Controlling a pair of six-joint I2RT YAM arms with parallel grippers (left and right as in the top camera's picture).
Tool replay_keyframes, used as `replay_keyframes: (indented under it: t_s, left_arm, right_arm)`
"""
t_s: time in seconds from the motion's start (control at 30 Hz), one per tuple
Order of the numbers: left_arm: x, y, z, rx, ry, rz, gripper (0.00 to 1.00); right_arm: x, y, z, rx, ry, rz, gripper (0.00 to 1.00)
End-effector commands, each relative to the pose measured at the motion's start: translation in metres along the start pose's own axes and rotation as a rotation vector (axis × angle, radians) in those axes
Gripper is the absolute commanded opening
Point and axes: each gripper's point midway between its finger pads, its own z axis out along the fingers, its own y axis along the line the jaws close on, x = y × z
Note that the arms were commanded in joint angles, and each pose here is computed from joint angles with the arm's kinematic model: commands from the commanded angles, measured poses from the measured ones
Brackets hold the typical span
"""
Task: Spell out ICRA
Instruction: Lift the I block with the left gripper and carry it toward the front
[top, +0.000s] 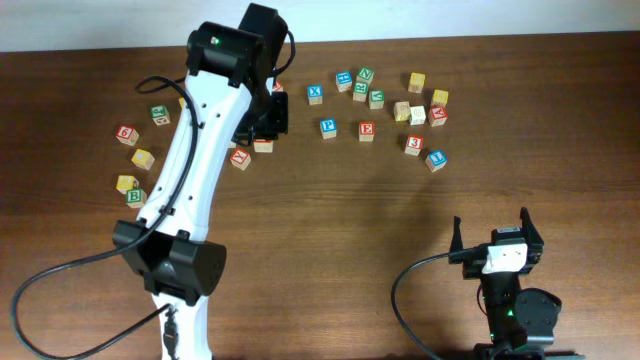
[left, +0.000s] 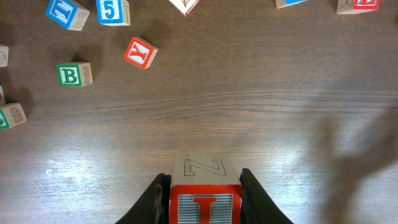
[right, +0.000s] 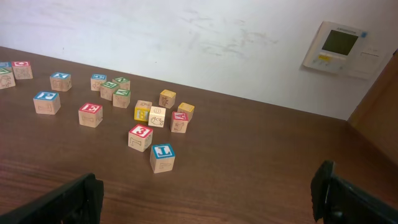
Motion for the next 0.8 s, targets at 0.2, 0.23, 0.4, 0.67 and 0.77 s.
replay_keyframes:
  t_s: [0.2, 0.23, 0.4, 0.67, 0.77]
  left_arm:
    - [0.060, 0.021, -0.015, -0.032, 0.076, 0.020, 0.22]
    - [0.066, 0.023, -0.012, -0.038, 0.095, 0.009, 0.21]
    - [0.101, 0.035, 0.006, -0.081, 0.198, -0.023, 0.13]
    - [0.125, 0.041, 0.050, -0.118, 0.279, -0.071, 0.13]
    - [0.132, 0.042, 0.070, -0.126, 0.296, -0.078, 0.11]
  right_arm:
    - [0.002, 0.002, 0.000, -0.009, 0.002, 0.004, 0.98]
    - [0.002, 0.002, 0.000, -0.009, 0.002, 0.004, 0.98]
    - [0.002, 0.002, 0.000, -0.009, 0.002, 0.004, 0.98]
    - [0.002, 0.002, 0.000, -0.009, 0.002, 0.004, 0.98]
    - [0.002, 0.002, 0.000, -0.009, 0.002, 0.004, 0.98]
